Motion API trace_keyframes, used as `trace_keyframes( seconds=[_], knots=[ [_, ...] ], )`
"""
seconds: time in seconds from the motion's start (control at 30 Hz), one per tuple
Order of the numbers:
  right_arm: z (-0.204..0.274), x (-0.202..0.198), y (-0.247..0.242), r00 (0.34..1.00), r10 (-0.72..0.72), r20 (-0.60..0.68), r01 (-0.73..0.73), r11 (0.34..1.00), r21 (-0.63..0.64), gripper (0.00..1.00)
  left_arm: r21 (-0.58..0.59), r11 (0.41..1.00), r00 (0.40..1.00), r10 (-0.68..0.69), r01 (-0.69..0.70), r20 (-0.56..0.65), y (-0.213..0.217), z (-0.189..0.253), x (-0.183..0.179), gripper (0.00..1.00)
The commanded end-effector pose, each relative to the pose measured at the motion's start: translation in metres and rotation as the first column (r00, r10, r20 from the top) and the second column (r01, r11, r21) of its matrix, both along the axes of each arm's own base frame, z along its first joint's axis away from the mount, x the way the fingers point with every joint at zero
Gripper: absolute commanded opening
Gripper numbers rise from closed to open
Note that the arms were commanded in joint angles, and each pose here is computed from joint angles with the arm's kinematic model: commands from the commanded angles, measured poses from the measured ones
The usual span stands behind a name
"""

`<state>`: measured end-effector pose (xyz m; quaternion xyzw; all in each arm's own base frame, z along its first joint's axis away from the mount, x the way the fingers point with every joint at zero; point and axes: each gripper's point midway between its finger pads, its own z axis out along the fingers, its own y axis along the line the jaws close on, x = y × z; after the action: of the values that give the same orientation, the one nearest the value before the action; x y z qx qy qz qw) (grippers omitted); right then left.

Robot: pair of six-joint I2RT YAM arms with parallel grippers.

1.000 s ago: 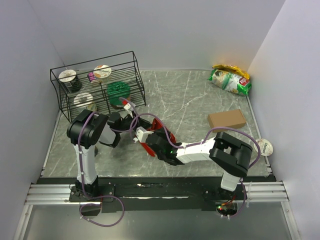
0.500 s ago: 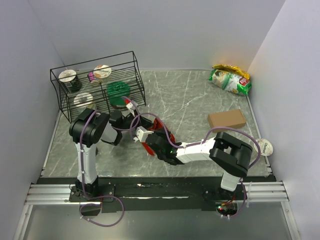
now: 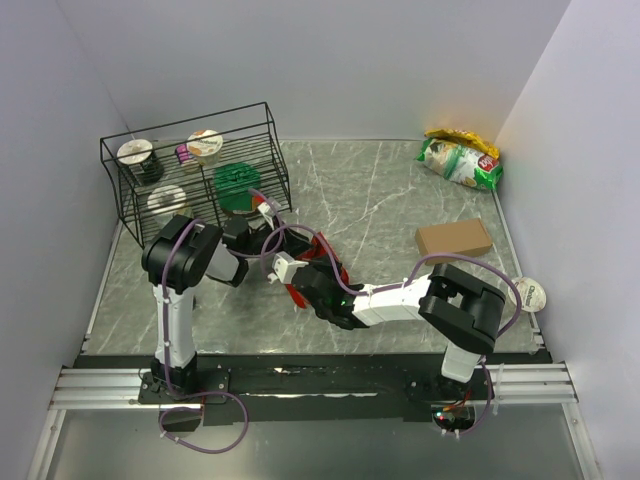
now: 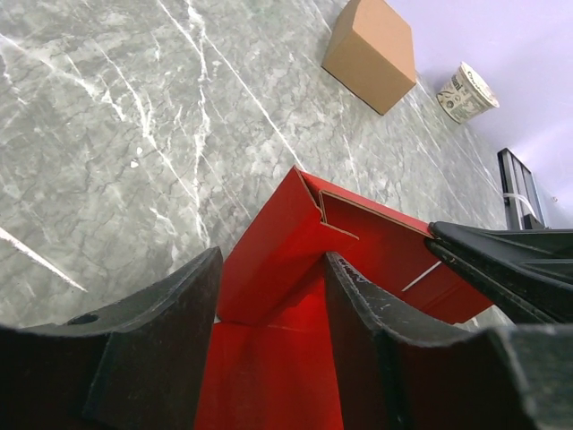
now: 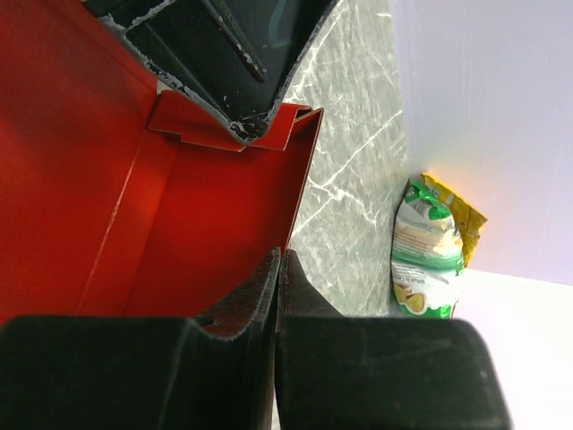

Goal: Fold the paper box
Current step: Fold the paper box at the center of the board.

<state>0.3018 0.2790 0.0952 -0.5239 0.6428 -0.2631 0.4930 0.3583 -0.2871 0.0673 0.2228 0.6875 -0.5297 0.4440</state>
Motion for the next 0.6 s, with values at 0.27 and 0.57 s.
trace_keyframes(
  seconds=[0.27, 0.57],
  knots=[
    [-0.006, -0.011, 0.029, 0.991, 0.114, -0.064, -0.108, 0.989, 0.098, 0.0, -0.053, 0.996, 0.983, -0.063, 0.074, 0.172, -0.023, 0.031, 0.004, 0.53],
    [-0.004, -0.011, 0.03, 0.991, 0.116, -0.07, -0.108, 0.988, 0.107, 0.0, 0.01, 1.0, 0.989, 0.024, -0.026, 0.144, -0.028, 0.023, 0.02, 0.65]
  ],
)
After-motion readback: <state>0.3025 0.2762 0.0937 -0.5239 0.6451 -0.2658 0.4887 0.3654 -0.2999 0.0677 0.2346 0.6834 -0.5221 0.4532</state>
